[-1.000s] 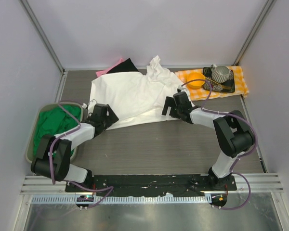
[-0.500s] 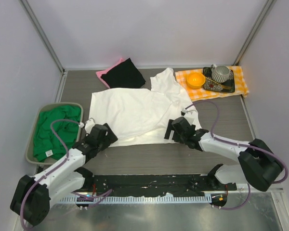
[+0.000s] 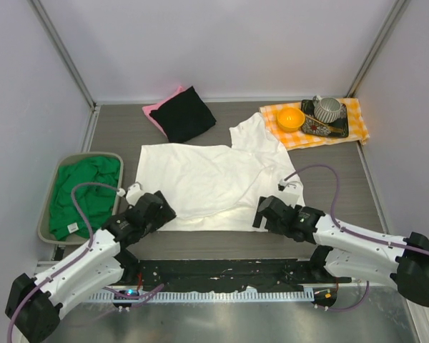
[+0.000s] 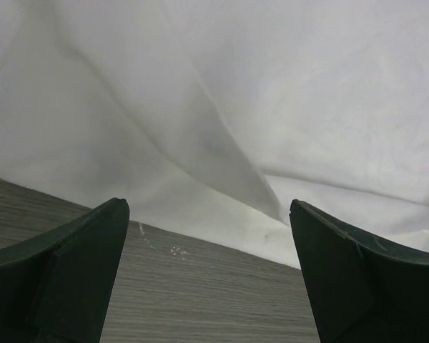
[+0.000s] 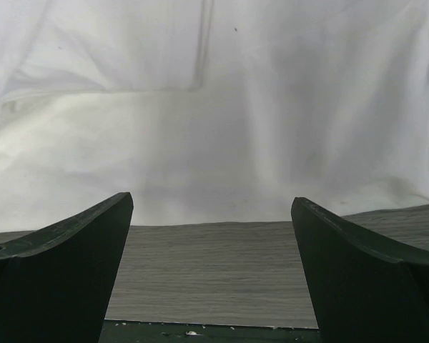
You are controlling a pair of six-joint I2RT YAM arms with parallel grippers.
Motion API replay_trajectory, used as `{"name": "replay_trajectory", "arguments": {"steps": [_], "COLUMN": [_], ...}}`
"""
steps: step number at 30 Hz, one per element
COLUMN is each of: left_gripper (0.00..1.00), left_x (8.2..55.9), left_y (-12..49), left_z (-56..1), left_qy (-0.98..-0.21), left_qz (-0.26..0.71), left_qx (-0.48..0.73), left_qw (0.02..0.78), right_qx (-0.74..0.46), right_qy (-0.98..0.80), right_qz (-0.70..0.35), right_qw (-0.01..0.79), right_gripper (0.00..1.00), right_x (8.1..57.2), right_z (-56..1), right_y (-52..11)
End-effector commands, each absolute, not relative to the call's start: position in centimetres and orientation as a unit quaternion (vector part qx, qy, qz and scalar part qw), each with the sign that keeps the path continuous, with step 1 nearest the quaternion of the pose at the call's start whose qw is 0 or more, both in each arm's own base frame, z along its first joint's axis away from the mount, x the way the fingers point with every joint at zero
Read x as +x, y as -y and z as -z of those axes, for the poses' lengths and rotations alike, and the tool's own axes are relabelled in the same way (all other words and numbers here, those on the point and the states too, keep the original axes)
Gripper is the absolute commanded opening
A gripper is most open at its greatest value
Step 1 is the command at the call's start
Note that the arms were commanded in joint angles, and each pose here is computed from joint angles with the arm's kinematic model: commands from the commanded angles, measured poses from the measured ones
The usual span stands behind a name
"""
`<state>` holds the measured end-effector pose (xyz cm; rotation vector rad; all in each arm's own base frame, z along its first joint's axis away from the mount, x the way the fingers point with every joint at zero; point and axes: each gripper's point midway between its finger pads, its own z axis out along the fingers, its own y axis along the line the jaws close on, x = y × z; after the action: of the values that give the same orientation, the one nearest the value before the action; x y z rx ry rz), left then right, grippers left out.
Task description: Fold and stack the t-shirts
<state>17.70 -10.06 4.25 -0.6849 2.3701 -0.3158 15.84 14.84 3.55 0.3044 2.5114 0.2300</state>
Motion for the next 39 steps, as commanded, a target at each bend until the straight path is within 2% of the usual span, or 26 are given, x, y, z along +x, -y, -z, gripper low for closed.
{"name": "replay_trajectory", "arguments": {"steps": [1,4,7,10,11,14,20,24,31,39], "left_gripper": [1.00,1.00,1.00,1.00,1.00,1.00,1.00,1.00,1.00,1.00], "left_x": [20.6,22.2,23.6,24.9,25.2,26.1,26.4,26.3,26.3,26.1], "left_y": [12.0,13.2,14.0,14.2,14.4,15.0,15.7,15.2,15.1,14.9], "left_z": [-8.6,-10.8,-12.3,-13.1,-13.0,-13.8,-13.0,-12.4,-12.0,-11.9], "left_qy": [-0.895,-0.889,-0.887,-0.888,-0.891,-0.891,-0.897,-0.897,-0.896,-0.896], "left_qz": [0.137,0.154,0.154,0.136,0.129,0.129,0.134,0.133,0.136,0.136], "left_qx": [-0.239,-0.227,-0.212,-0.202,-0.196,-0.186,-0.177,-0.182,-0.188,-0.187], "left_qw": [0.351,0.368,0.381,0.390,0.388,0.394,0.382,0.380,0.378,0.378], "right_qx": [0.105,0.094,0.094,0.119,0.126,0.166,0.269,0.275,0.274,0.277], "right_qy": [-0.920,-0.910,-0.906,-0.901,-0.899,-0.897,-0.864,-0.863,-0.863,-0.867], "right_qz": [-0.079,-0.056,-0.038,-0.044,-0.051,-0.100,-0.248,-0.294,-0.330,-0.304], "right_qw": [0.369,0.399,0.412,0.414,0.415,0.398,0.345,0.306,0.268,0.282], "right_gripper": [1.00,0.99,0.91,0.77,0.70,0.63,0.61,0.61,0.49,0.47], "right_x": [19.2,20.9,22.2,23.3,23.5,24.3,26.2,25.2,24.3,23.7], "right_z": [-8.9,-10.4,-10.6,-10.0,-9.8,-8.9,-8.4,-8.5,-8.3,-8.2], "right_y": [-15.8,-16.0,-16.3,-16.6,-16.6,-16.9,-16.3,-17.1,-18.5,-17.1]}}
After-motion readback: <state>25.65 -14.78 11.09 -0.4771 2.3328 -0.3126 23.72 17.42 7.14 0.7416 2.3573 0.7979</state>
